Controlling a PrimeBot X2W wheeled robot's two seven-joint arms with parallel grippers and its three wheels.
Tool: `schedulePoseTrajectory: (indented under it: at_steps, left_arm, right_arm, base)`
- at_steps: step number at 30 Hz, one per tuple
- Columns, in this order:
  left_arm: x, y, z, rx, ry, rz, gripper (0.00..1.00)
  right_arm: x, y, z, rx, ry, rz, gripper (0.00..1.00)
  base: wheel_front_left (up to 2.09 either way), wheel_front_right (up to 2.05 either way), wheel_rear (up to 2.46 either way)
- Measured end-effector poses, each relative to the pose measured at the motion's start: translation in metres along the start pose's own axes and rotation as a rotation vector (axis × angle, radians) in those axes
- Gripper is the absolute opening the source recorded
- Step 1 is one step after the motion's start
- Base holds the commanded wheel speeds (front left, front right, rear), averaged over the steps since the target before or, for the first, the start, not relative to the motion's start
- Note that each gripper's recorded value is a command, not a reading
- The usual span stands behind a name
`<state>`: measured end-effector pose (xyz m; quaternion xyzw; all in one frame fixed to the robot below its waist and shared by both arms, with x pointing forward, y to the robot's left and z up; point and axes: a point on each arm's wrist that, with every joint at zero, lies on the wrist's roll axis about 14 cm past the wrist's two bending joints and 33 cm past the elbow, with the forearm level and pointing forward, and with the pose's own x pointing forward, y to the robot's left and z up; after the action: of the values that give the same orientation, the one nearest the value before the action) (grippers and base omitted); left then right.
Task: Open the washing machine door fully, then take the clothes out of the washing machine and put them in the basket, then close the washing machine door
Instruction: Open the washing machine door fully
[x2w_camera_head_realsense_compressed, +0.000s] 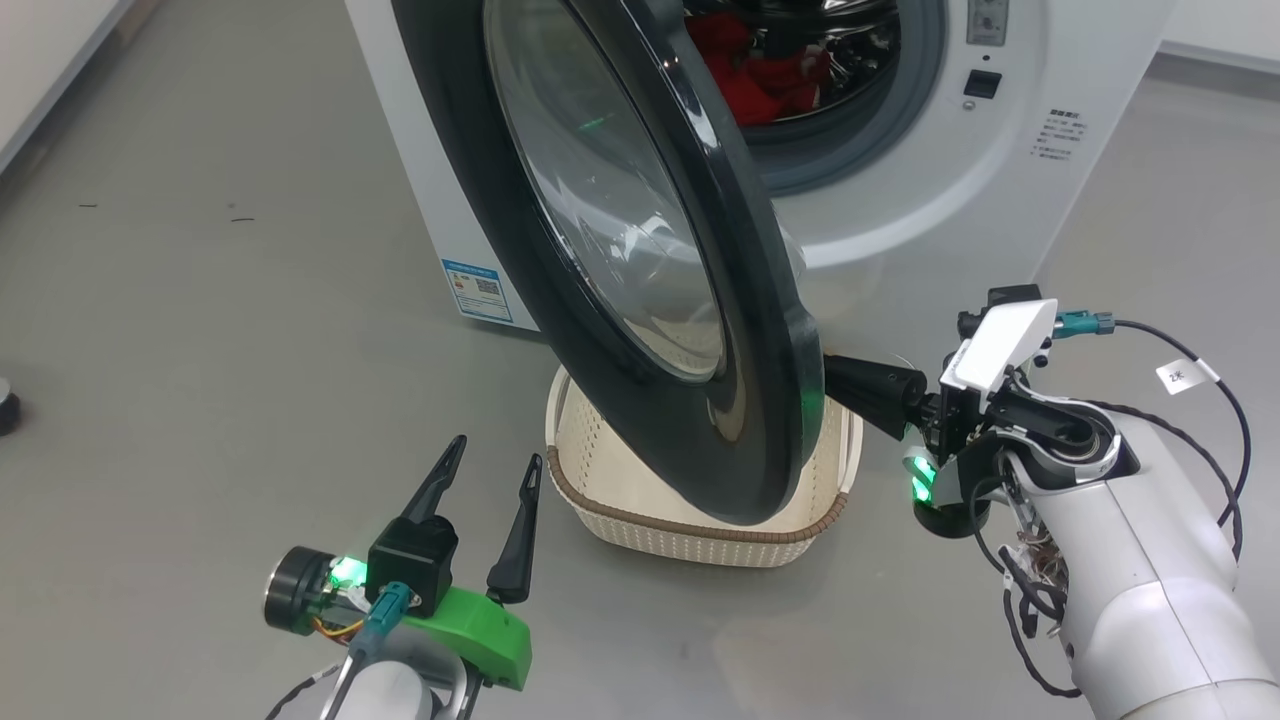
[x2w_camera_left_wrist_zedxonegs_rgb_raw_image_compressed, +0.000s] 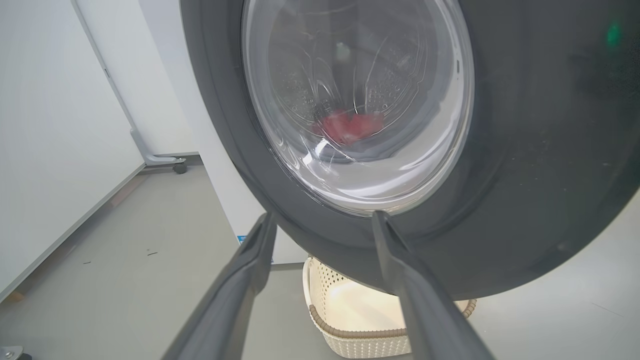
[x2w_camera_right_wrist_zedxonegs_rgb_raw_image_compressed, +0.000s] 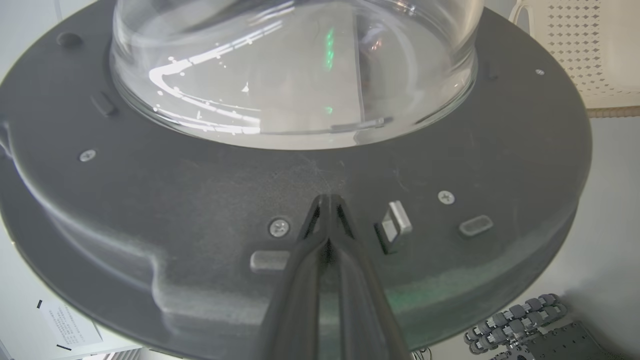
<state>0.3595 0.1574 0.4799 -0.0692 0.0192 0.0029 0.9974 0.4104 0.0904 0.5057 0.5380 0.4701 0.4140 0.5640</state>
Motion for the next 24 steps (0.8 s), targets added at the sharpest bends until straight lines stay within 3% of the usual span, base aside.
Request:
schedulePoseTrajectory:
  at_steps: [24]
  left_arm:
    - [-0.030,0.025,0.009,0.010,-0.031,0.077,1.00]
  right_arm:
    - [0.046,0.021,-0.085,0.008,0.224,0.079,0.00]
  base:
    - [0.00,0.00,0.00]
